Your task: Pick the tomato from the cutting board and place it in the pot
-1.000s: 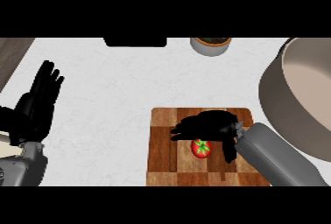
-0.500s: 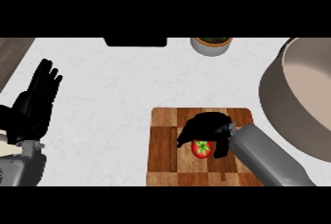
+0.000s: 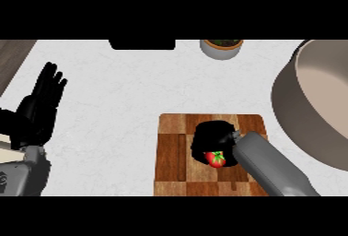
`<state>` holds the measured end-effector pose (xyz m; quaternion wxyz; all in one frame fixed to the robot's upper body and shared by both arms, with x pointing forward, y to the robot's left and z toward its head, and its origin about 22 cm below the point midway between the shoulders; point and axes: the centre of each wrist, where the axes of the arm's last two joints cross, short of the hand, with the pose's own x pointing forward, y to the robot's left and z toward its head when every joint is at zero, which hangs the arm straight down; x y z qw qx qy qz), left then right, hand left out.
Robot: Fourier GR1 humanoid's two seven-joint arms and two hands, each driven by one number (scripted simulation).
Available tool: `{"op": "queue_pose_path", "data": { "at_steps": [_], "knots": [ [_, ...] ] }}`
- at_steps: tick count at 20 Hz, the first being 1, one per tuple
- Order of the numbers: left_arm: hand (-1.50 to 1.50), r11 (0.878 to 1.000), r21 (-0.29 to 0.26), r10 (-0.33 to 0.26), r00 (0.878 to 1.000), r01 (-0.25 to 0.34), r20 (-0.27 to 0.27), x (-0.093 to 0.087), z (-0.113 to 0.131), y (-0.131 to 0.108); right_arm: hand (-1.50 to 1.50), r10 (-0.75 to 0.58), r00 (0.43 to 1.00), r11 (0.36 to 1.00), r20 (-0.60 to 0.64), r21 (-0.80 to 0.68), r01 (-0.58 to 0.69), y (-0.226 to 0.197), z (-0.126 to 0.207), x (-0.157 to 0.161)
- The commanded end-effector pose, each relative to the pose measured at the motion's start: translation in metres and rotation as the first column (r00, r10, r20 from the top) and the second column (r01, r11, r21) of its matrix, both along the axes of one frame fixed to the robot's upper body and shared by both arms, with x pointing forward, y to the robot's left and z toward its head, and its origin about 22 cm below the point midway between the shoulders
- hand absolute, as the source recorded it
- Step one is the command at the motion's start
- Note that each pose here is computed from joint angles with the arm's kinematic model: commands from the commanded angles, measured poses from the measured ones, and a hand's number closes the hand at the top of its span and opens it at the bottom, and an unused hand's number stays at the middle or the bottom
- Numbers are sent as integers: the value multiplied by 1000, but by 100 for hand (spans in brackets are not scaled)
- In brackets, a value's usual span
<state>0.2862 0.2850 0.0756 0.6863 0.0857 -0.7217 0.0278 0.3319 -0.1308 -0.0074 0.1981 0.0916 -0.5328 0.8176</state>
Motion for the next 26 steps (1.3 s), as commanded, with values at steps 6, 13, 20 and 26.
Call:
{"op": "queue_pose_path", "data": {
  "at_steps": [6, 13, 20, 26],
  "knots": [
    [0, 998, 8, 66, 998, -66, -8, -7, 14, 17, 150, -379, 925, 925, -34, -1, 379, -28, -27, -30],
    [0, 993, 20, 117, 993, -117, -18, -20, 5, 23, 150, -769, 638, 633, -48, 90, 769, -50, -32, -80],
    [0, 992, 4, 125, 992, -125, -32, -22, -1, 26, 150, -904, 414, 312, -108, 497, 810, -70, 47, -109],
    [0, 997, -1, 71, 997, -71, -25, -24, 4, 16, 150, -963, 212, 39, -167, 688, 725, -90, 113, -158]
  ]
}}
